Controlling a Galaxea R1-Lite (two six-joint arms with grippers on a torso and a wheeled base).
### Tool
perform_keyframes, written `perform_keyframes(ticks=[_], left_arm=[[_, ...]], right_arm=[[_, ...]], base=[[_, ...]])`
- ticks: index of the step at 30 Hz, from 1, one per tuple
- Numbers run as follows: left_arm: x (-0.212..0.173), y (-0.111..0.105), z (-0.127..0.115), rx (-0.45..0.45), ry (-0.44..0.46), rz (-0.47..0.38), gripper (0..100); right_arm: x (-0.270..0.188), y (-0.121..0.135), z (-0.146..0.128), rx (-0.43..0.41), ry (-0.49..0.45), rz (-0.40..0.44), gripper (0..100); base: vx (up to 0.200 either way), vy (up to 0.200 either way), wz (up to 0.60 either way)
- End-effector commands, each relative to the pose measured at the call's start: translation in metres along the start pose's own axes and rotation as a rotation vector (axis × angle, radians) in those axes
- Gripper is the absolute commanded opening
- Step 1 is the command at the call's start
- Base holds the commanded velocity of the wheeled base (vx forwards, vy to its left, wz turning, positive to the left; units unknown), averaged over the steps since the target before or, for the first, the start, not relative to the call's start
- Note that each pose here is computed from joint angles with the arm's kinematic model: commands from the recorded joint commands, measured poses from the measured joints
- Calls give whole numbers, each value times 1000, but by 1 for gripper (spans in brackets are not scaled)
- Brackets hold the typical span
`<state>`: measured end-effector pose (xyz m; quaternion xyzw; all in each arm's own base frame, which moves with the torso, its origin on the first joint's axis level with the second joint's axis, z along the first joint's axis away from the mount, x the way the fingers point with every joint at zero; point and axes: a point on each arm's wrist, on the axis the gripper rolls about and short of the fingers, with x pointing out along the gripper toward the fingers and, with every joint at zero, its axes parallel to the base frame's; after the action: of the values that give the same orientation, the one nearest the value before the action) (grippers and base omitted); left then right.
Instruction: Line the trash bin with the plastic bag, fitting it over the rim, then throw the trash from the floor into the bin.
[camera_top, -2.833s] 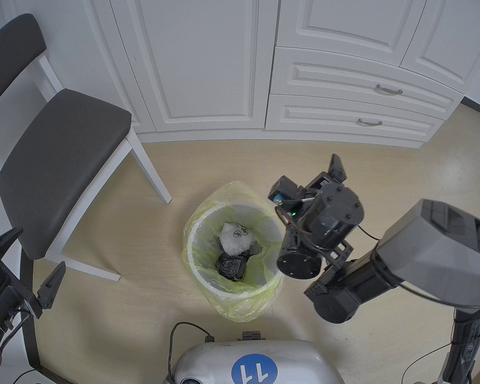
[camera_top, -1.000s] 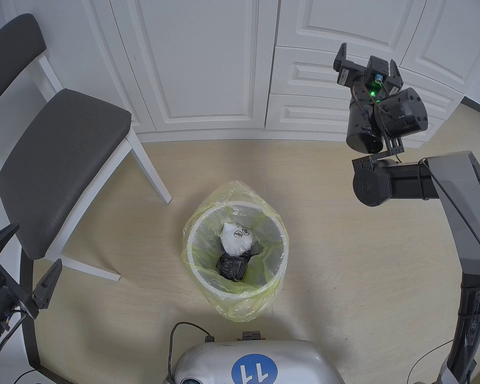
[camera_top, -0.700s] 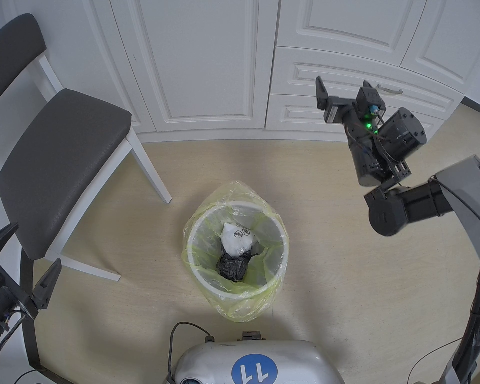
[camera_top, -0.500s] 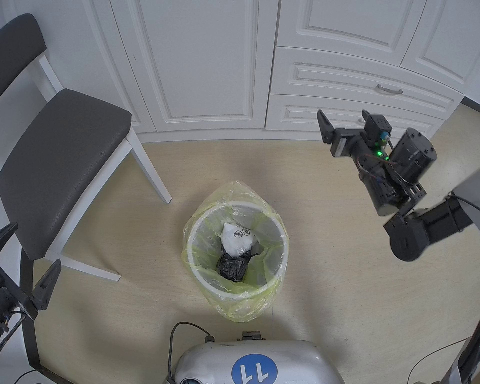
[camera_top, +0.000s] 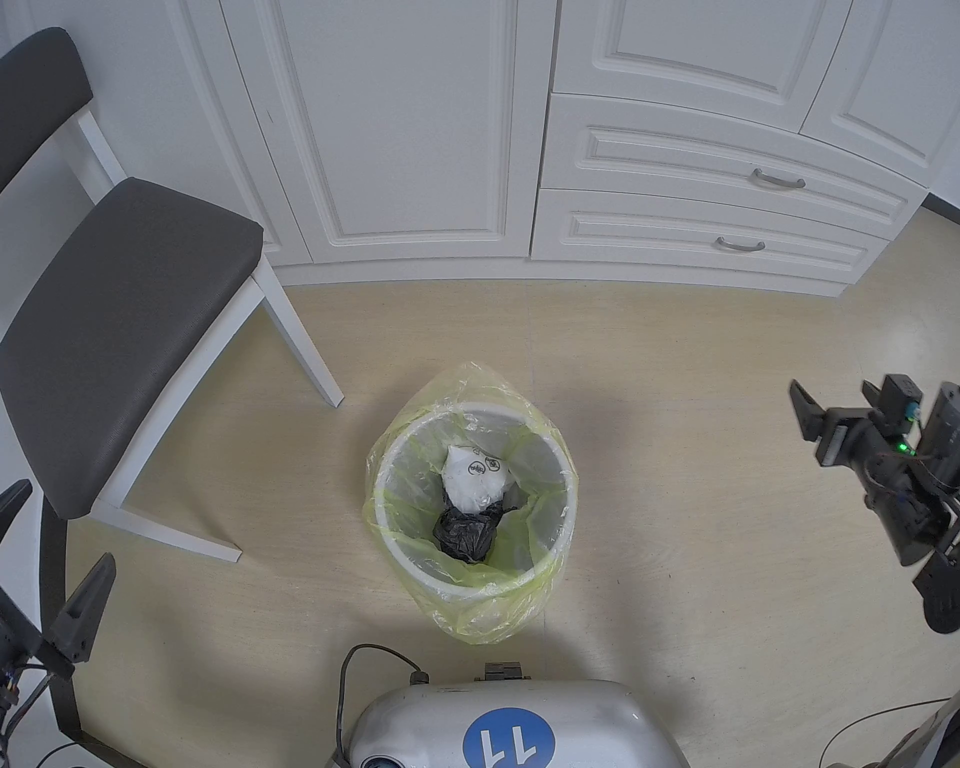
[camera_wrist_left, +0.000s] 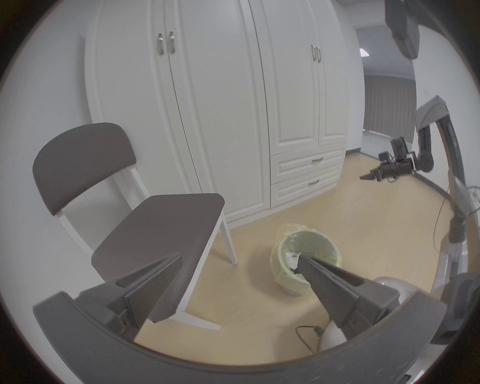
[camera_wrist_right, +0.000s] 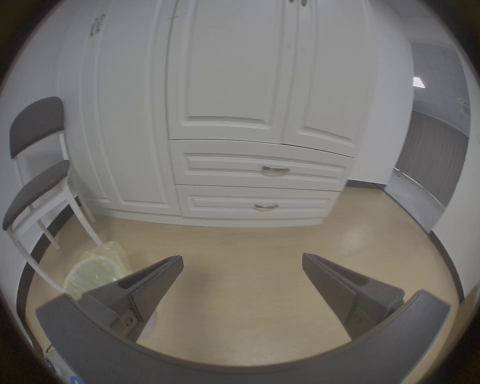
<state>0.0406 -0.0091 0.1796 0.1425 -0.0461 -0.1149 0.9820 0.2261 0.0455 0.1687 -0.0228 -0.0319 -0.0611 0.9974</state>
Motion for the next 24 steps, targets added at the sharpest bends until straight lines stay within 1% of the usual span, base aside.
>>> perform_keyframes(ticks=[1, 5, 6, 7, 8, 9, 11, 14, 18, 19, 24], left_arm=[[-25, -2, -3, -82, -113, 17, 100], [-31, 0, 2, -93, -143, 94, 100], [-31, 0, 3, -93, -147, 101, 100], [-34, 1, 7, -93, -158, 139, 100], [-36, 2, 10, -93, -174, 155, 100], [-36, 2, 11, -94, -176, 157, 100], [-42, 2, 17, -113, -216, 175, 100], [-47, 3, 21, -129, -249, 187, 100], [-50, 2, 22, -127, -269, 197, 100], [-52, 2, 23, -124, -280, 203, 100], [-56, 2, 27, -120, -308, 211, 100]], right_arm=[[-63, -49, 7, 30, -46, -192, 100], [-88, -60, 11, 43, -103, -231, 100], [-90, -60, 12, 45, -110, -233, 100], [-101, -62, 17, 58, -154, -238, 100], [-109, -64, 21, 68, -191, -239, 100], [-110, -64, 21, 70, -196, -239, 100], [-130, -68, 28, 90, -274, -255, 100], [-149, -72, 32, 110, -338, -265, 100], [-171, -76, 32, 123, -378, -268, 100], [-185, -78, 31, 126, -394, -270, 100], [-213, -82, 22, 135, -427, -272, 100]], base=[[0, 0, 0], [0, 0, 0], [0, 0, 0], [0, 0, 0], [0, 0, 0], [0, 0, 0], [0, 0, 0], [0, 0, 0], [0, 0, 0], [0, 0, 0], [0, 0, 0]])
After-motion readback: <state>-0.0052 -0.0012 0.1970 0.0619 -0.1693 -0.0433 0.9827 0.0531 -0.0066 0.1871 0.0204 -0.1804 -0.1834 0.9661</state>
